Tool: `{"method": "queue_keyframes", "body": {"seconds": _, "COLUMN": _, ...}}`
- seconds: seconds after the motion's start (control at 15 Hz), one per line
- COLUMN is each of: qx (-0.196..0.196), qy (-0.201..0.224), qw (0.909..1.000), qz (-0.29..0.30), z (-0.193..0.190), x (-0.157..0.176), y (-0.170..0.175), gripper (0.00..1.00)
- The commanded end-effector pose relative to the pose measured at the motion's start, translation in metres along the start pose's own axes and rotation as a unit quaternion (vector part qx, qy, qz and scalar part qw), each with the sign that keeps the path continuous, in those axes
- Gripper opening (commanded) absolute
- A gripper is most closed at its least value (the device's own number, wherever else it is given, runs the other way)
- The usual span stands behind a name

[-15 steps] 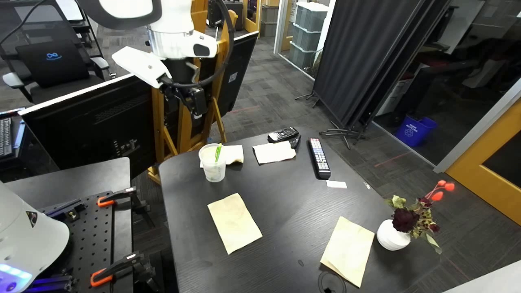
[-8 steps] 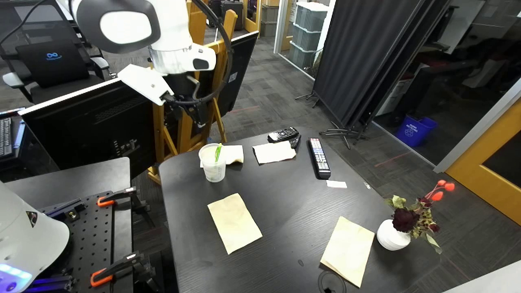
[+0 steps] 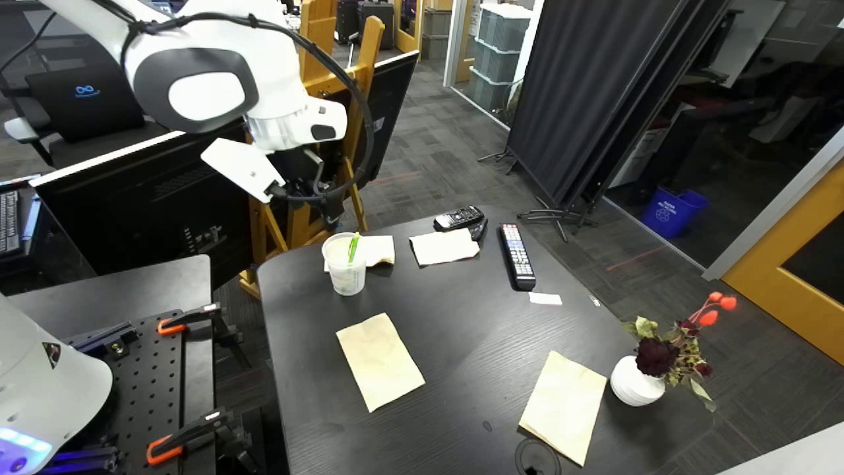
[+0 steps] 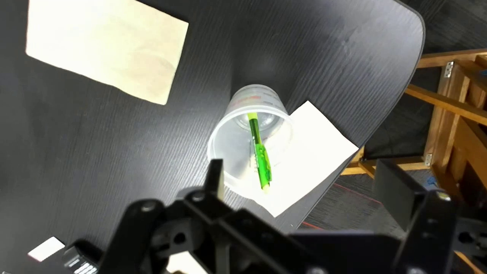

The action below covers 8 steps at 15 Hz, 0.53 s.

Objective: Remove the pen from the cup and place it on the table

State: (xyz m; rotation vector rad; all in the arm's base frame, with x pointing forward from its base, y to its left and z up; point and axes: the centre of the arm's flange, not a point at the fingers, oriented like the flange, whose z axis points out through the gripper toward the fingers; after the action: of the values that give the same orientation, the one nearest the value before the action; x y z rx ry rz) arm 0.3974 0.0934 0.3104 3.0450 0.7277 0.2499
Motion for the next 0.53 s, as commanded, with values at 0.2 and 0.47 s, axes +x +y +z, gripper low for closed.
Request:
{"method": "queue_keyframes", "body": {"seconds": 0.2, "qx": 0.002, "qy": 0.005, "qw": 0.9995, "qz": 0.032, "z": 0.033, "x": 0.005, "y": 0.003, "gripper": 1.00}}
{"method": "queue_keyframes", "body": {"seconds": 0.47, "qx": 0.014, "qy": -0.004, "qw": 0.9991, "qz": 0.040, "z": 0.045, "x": 0.004, "y": 0.006, "gripper": 0.90}}
